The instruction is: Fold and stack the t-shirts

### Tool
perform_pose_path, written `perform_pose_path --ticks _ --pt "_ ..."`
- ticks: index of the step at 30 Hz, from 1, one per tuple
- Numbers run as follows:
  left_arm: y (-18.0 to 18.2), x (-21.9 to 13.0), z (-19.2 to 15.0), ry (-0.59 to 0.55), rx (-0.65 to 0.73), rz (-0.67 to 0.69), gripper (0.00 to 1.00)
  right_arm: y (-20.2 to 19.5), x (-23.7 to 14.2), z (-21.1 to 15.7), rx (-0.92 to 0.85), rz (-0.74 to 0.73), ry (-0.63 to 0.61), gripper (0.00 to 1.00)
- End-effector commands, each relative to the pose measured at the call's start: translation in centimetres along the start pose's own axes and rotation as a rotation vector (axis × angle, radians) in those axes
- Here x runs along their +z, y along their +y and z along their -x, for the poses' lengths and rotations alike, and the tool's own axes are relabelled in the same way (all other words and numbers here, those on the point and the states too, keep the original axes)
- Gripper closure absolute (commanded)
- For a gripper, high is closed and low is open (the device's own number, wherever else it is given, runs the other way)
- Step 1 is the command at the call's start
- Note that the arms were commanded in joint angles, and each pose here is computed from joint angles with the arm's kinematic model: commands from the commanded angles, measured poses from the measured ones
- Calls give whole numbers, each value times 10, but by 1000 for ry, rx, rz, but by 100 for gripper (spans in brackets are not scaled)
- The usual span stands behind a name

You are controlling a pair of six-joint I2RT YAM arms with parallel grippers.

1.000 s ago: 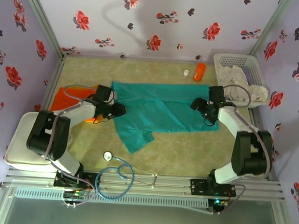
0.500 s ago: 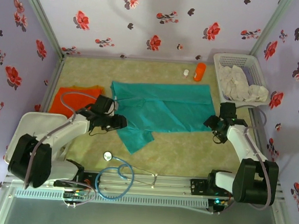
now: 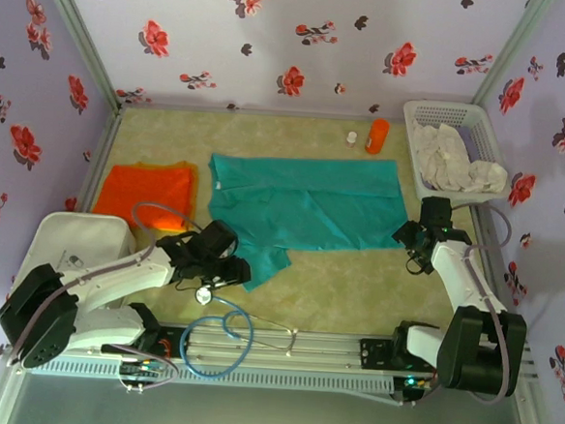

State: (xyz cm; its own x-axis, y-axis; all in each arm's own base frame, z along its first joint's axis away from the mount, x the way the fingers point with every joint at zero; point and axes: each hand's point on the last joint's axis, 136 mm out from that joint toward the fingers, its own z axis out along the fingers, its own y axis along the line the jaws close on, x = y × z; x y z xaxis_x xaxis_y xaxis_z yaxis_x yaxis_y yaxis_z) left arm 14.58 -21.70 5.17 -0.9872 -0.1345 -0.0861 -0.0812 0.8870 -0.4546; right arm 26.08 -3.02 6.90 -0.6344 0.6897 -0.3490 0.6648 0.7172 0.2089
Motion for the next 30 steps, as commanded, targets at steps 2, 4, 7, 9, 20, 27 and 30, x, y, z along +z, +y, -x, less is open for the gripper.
perform_pose_path --ticks 2,4,7,9,20,27,30 --pt "2 8 -6 4 -9 117 54 -16 1 3 5 -78 -22 19" --pt "1 15 -10 22 21 159 55 -19 0 6 11 -87 -41 19" --pt "-5 25 -12 47 55 195 57 -19 0 8 14 -85 -46 19" --pt "-7 30 -11 46 76 220 57 -18 1 7 13 -81 -34 19" --pt "1 45 -9 67 111 306 68 -17 13 3 3 -73 10 20" --pt "6 42 -7 60 125 342 86 -6 33 -7 -5 -33 107 29" --pt "13 40 -8 63 136 371 92 -1 37 -8 -9 -7 120 32"
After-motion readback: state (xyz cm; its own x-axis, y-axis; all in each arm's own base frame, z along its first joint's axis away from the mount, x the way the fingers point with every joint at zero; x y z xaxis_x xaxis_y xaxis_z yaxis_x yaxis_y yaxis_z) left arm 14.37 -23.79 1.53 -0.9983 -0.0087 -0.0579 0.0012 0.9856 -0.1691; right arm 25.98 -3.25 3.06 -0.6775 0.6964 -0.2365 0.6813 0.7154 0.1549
